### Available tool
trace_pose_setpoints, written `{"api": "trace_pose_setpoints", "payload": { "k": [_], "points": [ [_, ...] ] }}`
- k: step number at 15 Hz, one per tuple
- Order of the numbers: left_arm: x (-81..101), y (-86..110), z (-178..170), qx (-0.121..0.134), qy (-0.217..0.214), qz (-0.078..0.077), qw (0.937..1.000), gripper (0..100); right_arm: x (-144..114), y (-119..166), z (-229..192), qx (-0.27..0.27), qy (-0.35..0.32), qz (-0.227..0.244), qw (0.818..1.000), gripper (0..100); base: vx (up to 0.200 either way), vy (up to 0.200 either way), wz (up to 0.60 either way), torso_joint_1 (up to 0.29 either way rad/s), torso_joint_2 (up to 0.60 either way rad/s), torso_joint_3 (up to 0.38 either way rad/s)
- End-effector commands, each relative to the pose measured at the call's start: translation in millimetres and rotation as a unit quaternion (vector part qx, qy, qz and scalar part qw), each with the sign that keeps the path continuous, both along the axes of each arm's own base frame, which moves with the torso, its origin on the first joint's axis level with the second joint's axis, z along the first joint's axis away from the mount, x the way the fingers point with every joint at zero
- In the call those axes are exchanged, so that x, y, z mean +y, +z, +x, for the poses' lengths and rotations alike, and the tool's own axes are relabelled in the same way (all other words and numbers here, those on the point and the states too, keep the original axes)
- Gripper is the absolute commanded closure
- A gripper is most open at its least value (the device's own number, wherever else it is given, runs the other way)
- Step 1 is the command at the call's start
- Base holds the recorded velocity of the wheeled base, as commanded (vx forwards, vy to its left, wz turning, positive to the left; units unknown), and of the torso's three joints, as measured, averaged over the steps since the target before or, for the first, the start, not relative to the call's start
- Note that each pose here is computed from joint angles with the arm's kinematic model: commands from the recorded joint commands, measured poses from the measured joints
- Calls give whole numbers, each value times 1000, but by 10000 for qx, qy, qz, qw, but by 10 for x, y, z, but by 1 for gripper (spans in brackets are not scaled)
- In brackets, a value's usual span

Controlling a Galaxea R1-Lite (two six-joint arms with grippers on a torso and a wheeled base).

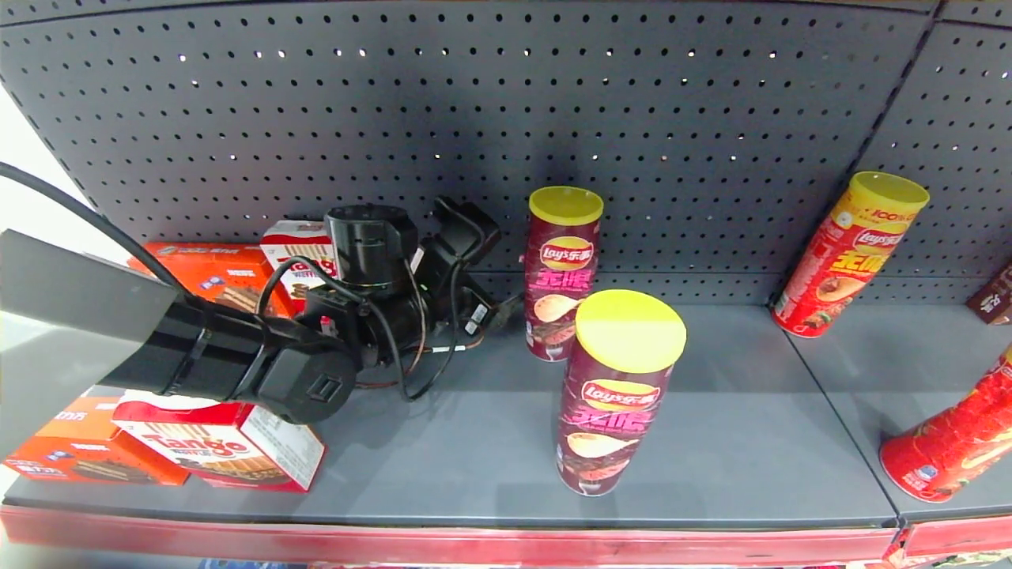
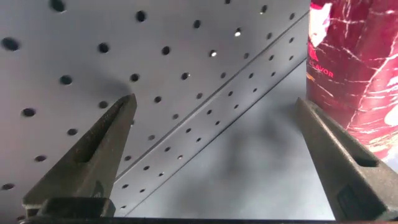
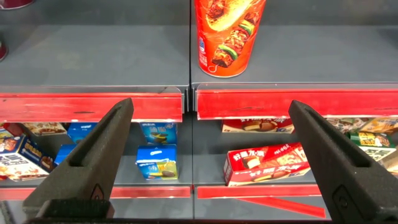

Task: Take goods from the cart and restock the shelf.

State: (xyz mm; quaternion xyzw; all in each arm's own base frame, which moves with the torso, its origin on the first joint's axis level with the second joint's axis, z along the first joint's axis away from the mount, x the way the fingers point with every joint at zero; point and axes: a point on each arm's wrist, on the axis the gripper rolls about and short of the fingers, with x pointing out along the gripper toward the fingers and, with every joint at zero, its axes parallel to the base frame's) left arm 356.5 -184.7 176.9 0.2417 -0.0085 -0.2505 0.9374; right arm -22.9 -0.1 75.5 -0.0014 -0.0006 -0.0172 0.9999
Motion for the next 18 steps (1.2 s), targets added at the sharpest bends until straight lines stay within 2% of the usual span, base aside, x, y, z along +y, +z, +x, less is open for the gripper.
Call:
{"api": "trace_pose_setpoints", "payload": {
  "k": [1, 8, 9, 10, 12, 13, 16, 18],
  "points": [
    [-25, -21, 8, 15, -19, 9, 10000, 0, 0, 0, 1, 6, -4, -1, 10000, 0, 0, 0, 0, 0, 0, 0],
    [-66, -19, -21, 14, -84, -35, 10000, 0, 0, 0, 1, 6, -4, -1, 10000, 0, 0, 0, 0, 0, 0, 0],
    [-56, 18, -14, -35, -63, -121, 9999, 0, 0, 0, 1, 6, 4, -1, 10000, 0, 0, 0, 0, 0, 0, 0],
    [-41, 100, -41, -125, -55, -307, 9994, 0, 0, 0, 1, 6, -4, -1, 10000, 0, 0, 0, 0, 0, 0, 0],
    [1, 228, -107, -304, -42, -444, 9985, 0, 0, 0, 1, 6, -4, -1, 10000, 0, 0, 0, 0, 0, 0, 0],
    [68, 402, -201, -622, 26, -617, 9962, 0, 0, 0, 1, 6, 4, -1, 10000, 0, 0, 0, 0, 0, 0, 0],
    [200, 663, -480, -973, 376, -818, 9912, 0, 0, 0, 1, 6, 4, -1, 10000, 0, 0, 0, 0, 0, 0, 0],
    [288, 758, -669, -1088, 426, -893, 9891, 0, 0, 0, 1, 6, -4, -1, 10000, 0, 0, 0, 0, 0, 0, 0]
  ]
}}
